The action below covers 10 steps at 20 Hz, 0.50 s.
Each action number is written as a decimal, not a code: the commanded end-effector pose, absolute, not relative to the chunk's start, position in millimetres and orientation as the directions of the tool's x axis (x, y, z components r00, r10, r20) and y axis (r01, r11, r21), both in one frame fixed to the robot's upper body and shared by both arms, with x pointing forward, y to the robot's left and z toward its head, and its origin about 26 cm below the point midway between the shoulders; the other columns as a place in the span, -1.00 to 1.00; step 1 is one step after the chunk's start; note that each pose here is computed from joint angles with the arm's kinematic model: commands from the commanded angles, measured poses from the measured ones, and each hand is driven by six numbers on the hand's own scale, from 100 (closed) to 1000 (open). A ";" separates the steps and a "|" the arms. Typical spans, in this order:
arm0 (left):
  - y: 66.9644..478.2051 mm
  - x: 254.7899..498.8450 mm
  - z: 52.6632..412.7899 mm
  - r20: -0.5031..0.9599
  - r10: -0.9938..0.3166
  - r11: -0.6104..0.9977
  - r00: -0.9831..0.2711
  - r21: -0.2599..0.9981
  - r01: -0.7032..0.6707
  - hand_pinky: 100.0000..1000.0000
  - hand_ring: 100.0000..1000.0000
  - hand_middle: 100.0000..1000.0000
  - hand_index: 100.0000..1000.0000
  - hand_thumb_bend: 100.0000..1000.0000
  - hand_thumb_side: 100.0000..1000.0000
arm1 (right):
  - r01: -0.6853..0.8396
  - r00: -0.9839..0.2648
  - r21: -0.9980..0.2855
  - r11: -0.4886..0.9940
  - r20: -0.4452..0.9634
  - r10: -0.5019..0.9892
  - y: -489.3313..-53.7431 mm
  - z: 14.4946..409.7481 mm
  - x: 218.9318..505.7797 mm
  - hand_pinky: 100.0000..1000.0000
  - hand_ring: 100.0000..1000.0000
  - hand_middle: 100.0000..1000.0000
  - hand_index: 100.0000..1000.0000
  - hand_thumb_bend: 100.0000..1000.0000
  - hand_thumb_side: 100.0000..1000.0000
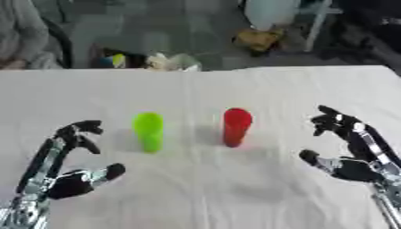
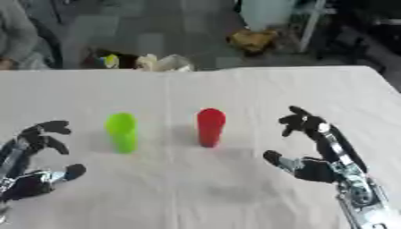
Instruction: Pour the contents of one cup into another cup.
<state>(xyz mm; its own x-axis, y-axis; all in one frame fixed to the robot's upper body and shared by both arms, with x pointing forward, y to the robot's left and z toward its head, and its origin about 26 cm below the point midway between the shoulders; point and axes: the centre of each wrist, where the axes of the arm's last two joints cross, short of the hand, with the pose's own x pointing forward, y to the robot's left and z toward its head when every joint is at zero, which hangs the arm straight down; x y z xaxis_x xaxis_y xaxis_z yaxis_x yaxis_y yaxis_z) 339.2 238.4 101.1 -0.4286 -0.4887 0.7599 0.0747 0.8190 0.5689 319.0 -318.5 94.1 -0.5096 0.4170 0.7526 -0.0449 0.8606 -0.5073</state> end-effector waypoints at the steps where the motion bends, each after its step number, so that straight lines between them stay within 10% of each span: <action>1: 240.4 343.5 108.0 0.734 -0.528 0.798 -0.427 0.601 0.046 0.29 -0.08 0.30 0.62 0.85 -0.12 | -0.028 -0.536 -0.519 0.855 0.729 0.425 -322.7 105.8 320.0 0.54 1.00 -0.15 0.36 0.24 -0.43; 10: 224.3 360.6 101.6 0.691 -0.593 0.764 -0.414 0.645 -0.017 0.29 -0.06 0.31 0.64 0.82 -0.17 | -0.037 -0.535 -0.520 0.854 0.732 0.422 -321.5 104.4 320.0 0.54 1.00 -0.15 0.36 0.24 -0.43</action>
<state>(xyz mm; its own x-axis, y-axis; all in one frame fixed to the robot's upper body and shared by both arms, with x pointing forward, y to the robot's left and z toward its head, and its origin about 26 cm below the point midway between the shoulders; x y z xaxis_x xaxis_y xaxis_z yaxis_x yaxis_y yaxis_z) 357.9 224.0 96.9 -0.4012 -0.5758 0.7124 0.0060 0.7760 0.6307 319.0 -318.3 94.1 -0.5111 0.4163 0.7520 -0.0473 0.8599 -0.5082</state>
